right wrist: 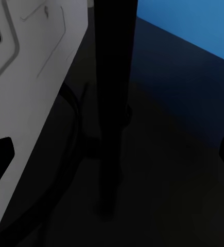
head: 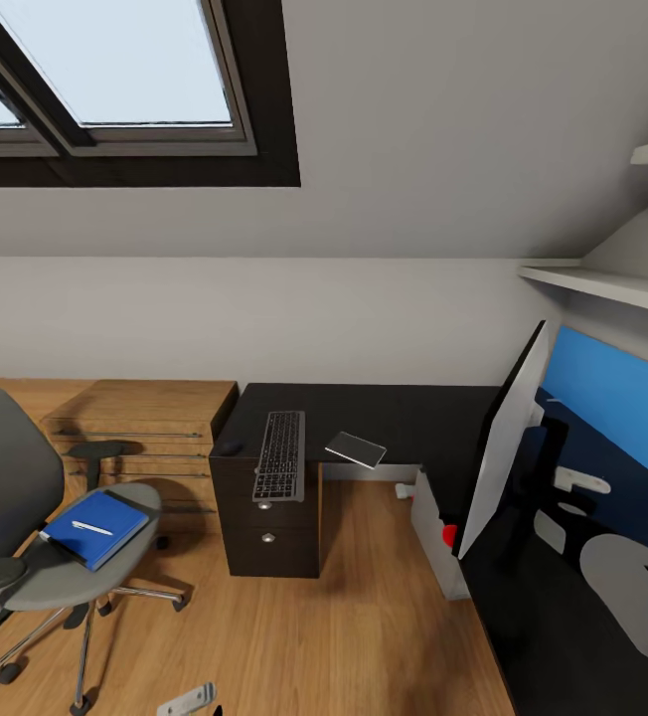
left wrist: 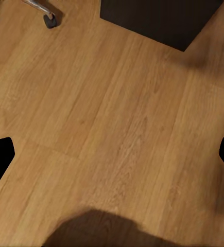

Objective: In the bedroom, organize the workspace by keeping the computer under the desk, ensuring the monitor is on the desk, placing the keyboard on the desk next to the monitor, placing the mouse on the desk next to the keyboard, moving the folder from the swivel chair onto the desk next to the mouse, stacking the notebook on top of the folder with the pen on top of the notebook, and positioning the swivel chair next to the desk.

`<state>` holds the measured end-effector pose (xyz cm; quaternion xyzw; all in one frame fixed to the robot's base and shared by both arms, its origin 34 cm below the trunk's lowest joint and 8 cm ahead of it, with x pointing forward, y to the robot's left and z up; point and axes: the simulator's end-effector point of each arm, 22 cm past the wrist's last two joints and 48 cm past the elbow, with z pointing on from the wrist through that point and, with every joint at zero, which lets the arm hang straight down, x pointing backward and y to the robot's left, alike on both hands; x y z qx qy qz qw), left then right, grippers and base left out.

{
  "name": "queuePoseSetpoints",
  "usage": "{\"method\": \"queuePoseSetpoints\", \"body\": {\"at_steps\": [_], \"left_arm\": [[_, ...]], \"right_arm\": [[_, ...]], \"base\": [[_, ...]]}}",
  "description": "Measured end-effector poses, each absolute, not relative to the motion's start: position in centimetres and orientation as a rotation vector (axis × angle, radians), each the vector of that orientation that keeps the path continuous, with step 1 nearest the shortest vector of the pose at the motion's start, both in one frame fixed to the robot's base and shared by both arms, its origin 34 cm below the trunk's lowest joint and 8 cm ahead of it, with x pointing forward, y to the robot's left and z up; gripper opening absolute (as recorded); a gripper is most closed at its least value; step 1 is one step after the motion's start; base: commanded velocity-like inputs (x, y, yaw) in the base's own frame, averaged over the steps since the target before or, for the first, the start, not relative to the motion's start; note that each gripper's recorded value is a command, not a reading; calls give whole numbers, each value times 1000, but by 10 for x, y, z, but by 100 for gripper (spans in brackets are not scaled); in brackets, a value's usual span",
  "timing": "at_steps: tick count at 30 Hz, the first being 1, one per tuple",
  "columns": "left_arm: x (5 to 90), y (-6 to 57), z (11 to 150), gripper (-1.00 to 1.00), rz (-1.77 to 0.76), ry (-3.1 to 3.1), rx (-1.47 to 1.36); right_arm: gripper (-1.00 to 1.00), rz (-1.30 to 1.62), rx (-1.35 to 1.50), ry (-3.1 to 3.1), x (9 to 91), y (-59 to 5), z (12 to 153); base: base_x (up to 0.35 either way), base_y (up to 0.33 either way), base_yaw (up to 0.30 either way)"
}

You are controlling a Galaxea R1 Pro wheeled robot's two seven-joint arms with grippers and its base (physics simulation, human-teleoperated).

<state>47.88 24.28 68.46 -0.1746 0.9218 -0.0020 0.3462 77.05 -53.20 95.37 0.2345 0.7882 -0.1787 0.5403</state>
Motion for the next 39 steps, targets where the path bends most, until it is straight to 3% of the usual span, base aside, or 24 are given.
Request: {"method": "queuePoseSetpoints", "body": {"at_steps": [39], "left_arm": [[478, 258, 684, 100, 22, 2393, -446]], "right_arm": [[100, -410, 546, 1844, 771, -514, 947]], "base": [[0, 0, 0]]}}
